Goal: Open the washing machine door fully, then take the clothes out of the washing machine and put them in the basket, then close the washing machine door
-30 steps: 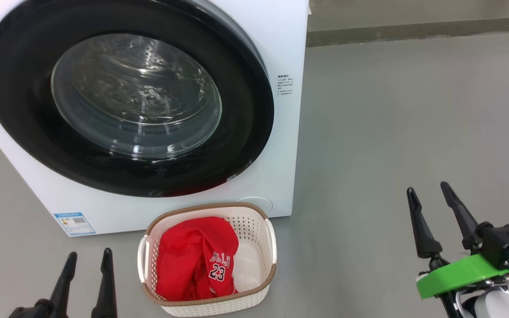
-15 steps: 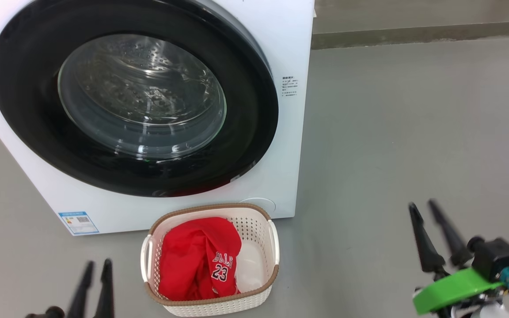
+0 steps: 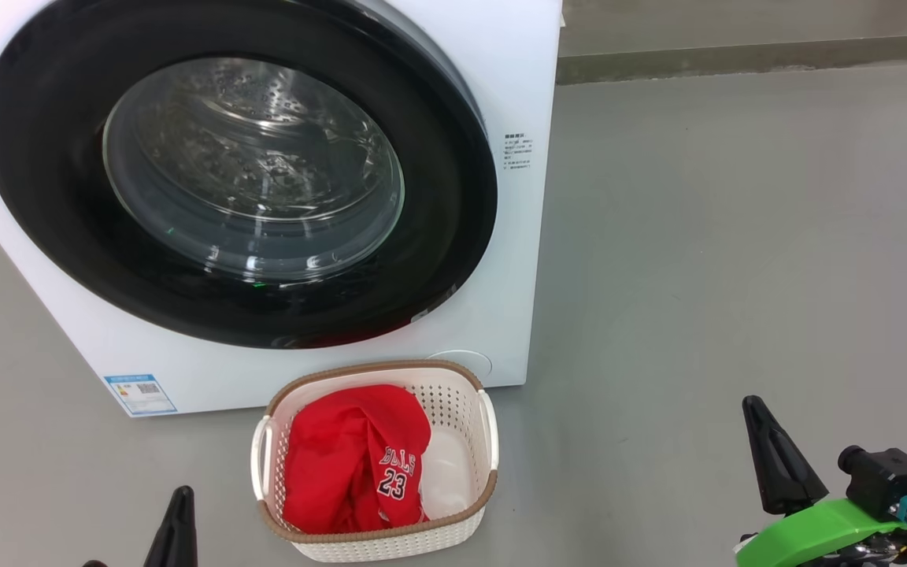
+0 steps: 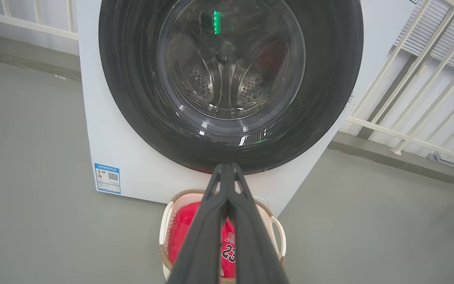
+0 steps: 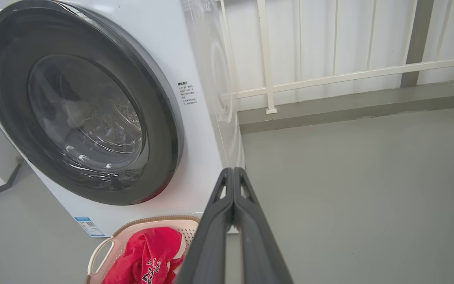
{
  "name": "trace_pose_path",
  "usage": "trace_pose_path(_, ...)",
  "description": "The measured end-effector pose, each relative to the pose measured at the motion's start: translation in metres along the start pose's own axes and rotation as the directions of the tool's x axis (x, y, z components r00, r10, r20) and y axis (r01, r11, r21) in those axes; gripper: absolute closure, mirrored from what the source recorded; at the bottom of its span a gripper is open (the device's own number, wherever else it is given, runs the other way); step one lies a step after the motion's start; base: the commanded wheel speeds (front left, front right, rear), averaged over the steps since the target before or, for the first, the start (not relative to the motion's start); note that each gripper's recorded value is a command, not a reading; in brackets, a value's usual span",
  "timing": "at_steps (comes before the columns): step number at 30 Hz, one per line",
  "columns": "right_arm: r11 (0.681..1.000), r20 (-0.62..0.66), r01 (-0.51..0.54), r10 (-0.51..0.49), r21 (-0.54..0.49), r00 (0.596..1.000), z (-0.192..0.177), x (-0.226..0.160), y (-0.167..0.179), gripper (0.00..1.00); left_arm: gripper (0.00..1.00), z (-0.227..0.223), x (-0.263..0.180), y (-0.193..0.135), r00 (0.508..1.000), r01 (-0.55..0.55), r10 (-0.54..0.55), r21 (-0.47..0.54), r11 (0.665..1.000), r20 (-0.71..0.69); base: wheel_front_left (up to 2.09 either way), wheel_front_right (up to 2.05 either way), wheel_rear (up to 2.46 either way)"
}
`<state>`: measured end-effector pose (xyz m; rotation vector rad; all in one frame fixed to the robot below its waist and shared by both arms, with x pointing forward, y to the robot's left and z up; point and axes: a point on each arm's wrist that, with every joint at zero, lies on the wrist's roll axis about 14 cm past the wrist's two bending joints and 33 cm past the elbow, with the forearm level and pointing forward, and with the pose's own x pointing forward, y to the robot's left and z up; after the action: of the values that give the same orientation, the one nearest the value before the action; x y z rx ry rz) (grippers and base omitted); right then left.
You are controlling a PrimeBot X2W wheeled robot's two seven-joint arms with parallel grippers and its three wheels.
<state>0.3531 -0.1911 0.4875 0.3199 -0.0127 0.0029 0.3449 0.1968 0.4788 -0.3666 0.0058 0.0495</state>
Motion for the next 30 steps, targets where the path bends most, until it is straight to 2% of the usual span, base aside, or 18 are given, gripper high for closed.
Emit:
trace_pose_path(15,0.988,-0.023,0.039,-0.036,0.149,0.999,-0.003,0.002,-0.006,1.00,1.00,-0.004,0.001,0.004,0.999,-0.034,0.030,-0.153,0.988,-0.026,0.00,0.00,0.00)
trace_pose_path(30,0.943,-0.049,0.086,-0.074,0.323,0.996,-0.006,0.003,-0.014,1.00,1.00,-0.005,0.007,0.005,0.998,-0.056,0.044,-0.318,0.946,-0.046,0.00,0.00,0.00)
